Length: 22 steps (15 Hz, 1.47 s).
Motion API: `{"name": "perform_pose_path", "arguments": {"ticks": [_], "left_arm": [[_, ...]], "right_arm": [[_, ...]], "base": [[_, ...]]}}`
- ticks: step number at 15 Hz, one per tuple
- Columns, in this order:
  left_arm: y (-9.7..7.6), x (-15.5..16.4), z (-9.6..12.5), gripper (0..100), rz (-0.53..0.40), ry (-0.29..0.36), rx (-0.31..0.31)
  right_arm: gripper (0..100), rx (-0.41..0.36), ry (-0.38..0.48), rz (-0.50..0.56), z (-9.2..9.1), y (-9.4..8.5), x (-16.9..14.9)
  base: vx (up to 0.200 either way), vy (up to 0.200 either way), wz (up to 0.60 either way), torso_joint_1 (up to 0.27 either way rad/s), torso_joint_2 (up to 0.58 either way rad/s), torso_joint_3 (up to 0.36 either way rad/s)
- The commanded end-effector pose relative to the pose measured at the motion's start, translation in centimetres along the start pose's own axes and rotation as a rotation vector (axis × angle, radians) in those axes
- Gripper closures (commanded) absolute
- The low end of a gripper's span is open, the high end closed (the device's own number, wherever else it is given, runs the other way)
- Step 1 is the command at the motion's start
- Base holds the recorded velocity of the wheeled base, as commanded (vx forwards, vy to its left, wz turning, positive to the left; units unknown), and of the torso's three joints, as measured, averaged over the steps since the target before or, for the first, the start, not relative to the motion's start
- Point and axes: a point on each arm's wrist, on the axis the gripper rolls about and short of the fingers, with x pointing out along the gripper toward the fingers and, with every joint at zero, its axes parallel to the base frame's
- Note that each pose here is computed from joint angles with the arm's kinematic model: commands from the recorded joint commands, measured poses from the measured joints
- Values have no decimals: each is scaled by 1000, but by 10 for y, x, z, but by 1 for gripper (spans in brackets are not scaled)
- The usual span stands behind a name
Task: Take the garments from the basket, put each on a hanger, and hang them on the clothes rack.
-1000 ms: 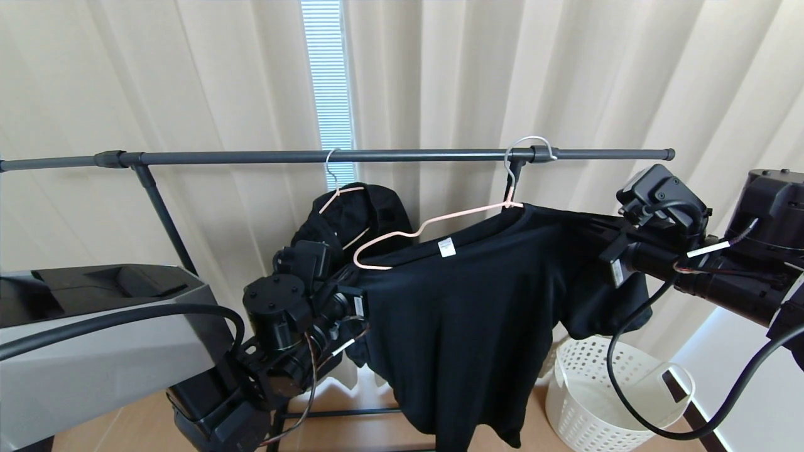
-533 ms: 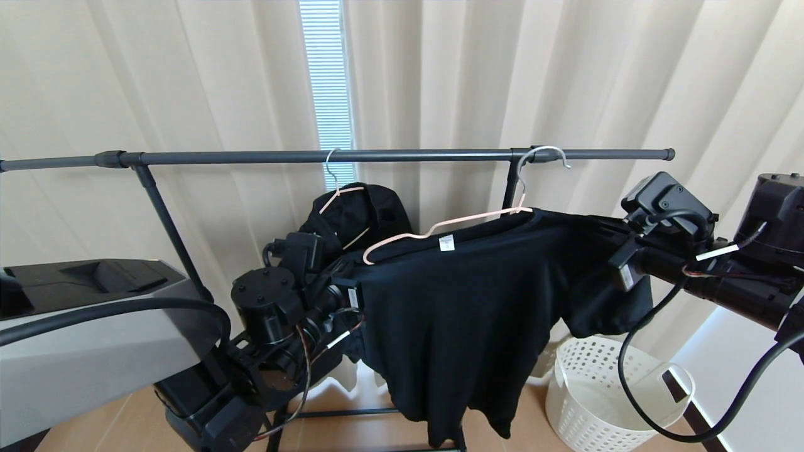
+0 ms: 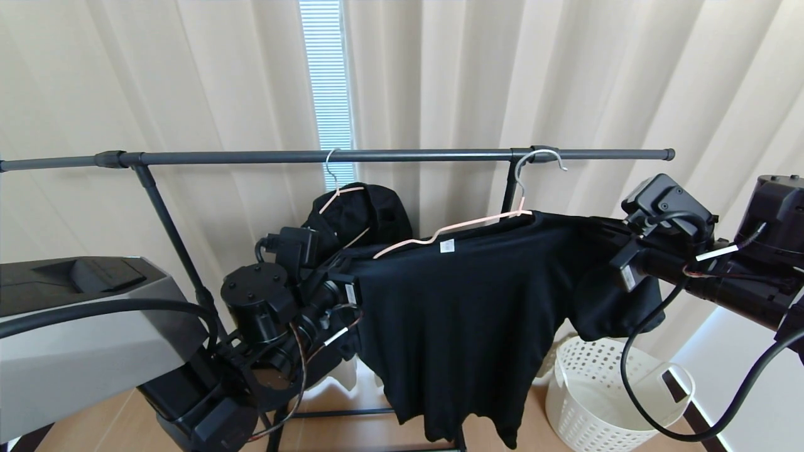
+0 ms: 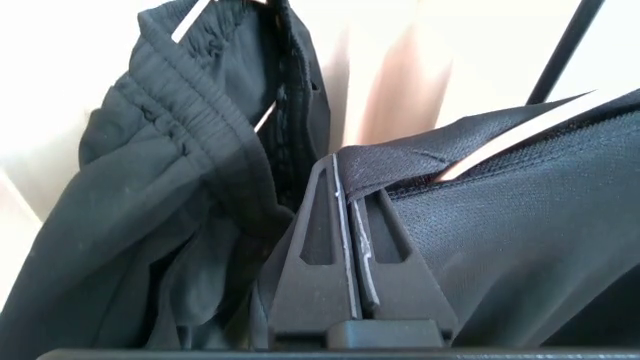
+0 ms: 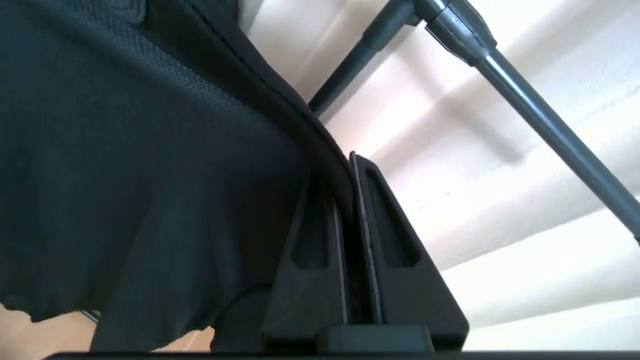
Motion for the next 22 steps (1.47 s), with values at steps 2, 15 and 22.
{"name": "perform_pose_path", "arguments": {"ticks": [2, 15, 22], "left_arm": [[-2, -5, 11, 100, -10, -25, -8], [-31, -34, 18, 100, -115, -18, 37], [-51, -54, 26, 100, -192, -31, 26]], "right_arm": [[100, 2, 7, 10, -2, 2, 3], [100, 79, -25, 145, 7, 33, 15], [100, 108, 14, 180, 5, 54, 27]], "base": [[0, 0, 0, 0, 0, 0], [0, 0, 0, 0, 0, 0], [0, 0, 0, 0, 0, 0]]}}
